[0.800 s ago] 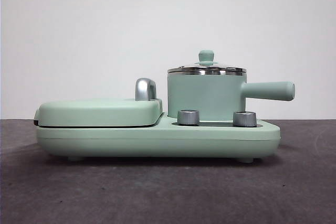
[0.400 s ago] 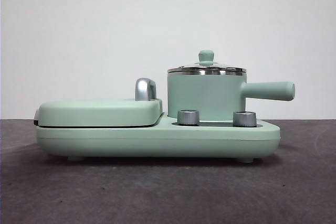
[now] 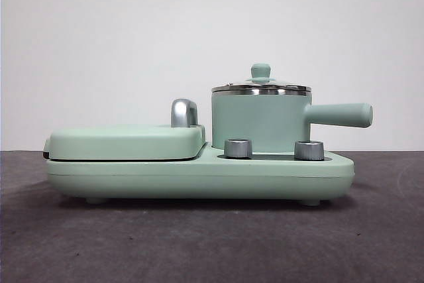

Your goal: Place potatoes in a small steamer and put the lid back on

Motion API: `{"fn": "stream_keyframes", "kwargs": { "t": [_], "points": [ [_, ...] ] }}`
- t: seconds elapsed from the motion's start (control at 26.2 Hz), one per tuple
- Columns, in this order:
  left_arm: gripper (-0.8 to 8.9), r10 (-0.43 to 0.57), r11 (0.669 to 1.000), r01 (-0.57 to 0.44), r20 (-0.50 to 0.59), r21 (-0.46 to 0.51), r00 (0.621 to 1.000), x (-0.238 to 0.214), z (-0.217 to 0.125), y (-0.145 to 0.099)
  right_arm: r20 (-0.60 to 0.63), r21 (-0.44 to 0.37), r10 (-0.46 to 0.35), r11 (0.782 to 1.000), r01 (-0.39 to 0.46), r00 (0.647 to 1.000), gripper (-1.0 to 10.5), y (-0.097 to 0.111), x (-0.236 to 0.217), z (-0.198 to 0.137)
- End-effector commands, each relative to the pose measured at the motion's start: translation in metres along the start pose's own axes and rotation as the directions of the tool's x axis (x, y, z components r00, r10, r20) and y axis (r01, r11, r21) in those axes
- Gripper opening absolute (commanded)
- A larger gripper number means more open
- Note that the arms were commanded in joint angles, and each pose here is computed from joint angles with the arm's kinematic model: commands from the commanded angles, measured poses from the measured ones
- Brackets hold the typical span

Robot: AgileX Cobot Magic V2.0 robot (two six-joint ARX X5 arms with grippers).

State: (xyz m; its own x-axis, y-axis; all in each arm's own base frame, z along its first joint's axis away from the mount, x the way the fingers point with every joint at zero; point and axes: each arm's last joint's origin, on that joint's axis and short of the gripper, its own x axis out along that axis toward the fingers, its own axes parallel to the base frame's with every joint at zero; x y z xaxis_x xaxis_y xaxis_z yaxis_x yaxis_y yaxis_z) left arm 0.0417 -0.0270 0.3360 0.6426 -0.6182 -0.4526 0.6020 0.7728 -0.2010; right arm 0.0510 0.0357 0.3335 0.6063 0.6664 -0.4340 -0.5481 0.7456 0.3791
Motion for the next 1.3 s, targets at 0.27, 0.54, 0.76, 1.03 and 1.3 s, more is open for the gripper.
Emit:
{"fn": "stream_keyframes", "kwargs": {
  "t": [0.27, 0.54, 0.76, 1.03, 1.3],
  "points": [
    [0.06, 0.225, 0.974, -0.217, 0.315, -0.058, 0.922, 0.053, -0.058, 0.042, 0.017, -0.020, 0.006, 1.000, -0.006, 1.000, 0.2, 0.002, -0.002, 0.003],
    [0.06, 0.383, 0.924, -0.354, 0.356, -0.147, 0.853, 0.095, -0.119, 0.075, 0.017, -0.020, 0.006, 1.000, -0.006, 1.000, 0.2, 0.002, -0.002, 0.003],
    [0.06, 0.492, 0.868, -0.421, 0.339, -0.264, 0.802, 0.106, -0.138, 0.084, 0.017, -0.021, 0.007, 1.000, -0.007, 1.000, 0.2, 0.002, -0.002, 0.003],
    [0.06, 0.695, 0.719, -0.603, 0.319, -0.346, 0.645, 0.101, -0.138, 0.090, 0.018, -0.021, 0.007, 1.000, -0.006, 1.000, 0.2, 0.002, -0.002, 0.003],
    [0.06, 0.725, 0.689, -0.641, 0.302, -0.339, 0.619, 0.101, -0.139, 0.091, 0.018, -0.021, 0.007, 1.000, -0.006, 1.000, 0.2, 0.002, -0.002, 0.003]
  ]
}}
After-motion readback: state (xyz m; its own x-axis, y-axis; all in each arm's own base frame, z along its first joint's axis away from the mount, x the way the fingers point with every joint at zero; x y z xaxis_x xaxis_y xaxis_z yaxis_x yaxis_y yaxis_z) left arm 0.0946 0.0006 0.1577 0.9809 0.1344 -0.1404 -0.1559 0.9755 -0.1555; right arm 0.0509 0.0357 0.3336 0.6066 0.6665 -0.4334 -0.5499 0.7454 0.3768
